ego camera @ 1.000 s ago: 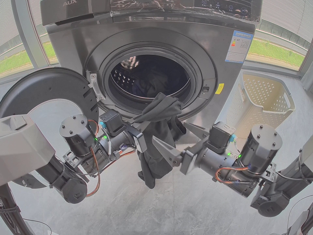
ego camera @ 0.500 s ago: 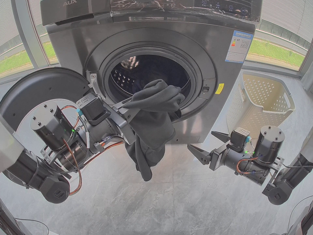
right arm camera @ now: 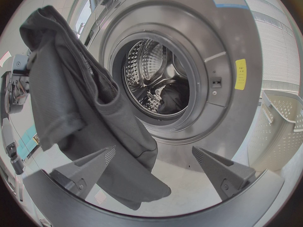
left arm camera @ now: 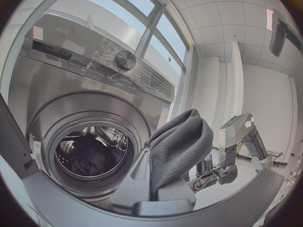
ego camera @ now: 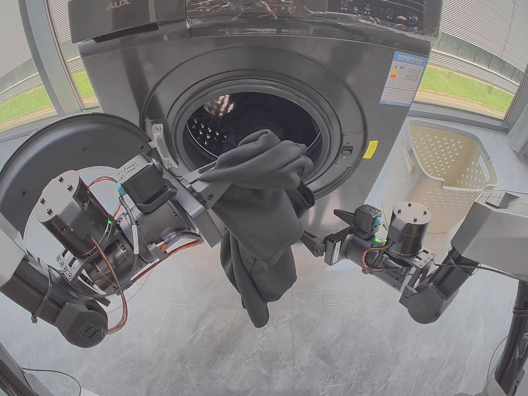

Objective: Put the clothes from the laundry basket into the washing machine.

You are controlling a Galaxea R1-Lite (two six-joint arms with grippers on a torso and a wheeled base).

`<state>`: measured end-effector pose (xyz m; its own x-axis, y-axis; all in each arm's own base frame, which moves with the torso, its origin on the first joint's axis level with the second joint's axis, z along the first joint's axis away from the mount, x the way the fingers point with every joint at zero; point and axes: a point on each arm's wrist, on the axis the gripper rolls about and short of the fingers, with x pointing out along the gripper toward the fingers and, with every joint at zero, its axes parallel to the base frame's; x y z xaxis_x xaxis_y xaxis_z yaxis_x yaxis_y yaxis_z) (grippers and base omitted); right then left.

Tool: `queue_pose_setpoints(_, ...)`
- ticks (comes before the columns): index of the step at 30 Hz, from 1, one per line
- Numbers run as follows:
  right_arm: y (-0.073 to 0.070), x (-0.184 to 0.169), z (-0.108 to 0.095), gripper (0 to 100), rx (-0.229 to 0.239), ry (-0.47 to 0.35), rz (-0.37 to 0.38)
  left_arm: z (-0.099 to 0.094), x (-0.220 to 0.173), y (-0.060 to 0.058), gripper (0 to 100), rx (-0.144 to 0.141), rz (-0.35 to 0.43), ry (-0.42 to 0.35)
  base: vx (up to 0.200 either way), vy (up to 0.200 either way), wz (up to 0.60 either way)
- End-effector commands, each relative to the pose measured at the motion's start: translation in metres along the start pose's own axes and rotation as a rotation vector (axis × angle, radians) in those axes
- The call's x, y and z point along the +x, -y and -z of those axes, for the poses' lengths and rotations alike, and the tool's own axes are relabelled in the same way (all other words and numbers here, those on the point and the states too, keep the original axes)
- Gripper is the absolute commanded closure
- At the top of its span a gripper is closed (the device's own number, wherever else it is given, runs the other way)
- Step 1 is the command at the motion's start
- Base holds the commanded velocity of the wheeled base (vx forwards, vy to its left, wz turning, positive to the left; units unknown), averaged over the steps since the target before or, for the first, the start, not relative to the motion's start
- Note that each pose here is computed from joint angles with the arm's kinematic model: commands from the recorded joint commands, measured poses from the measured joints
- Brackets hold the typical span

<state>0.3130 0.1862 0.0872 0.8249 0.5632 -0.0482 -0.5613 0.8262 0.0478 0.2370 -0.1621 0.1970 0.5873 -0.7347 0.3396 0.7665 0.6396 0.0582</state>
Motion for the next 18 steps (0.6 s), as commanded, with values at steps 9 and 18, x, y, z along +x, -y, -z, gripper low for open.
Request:
queue_pose_setpoints(9,-0.002,0.048,0.014,0,-0.008,0.054,-0.101,0.000,-0.003,-0.001,100,-0.001,-0.004,-0.006,0.000,0.000,0.00)
queue_pose_setpoints(18,-0.001,0.066,0.008,0,-0.024,0.142,-0.176,0.002,-0.002,0.001,100,-0.004,0.000,-0.012,0.000,0.000,0.00)
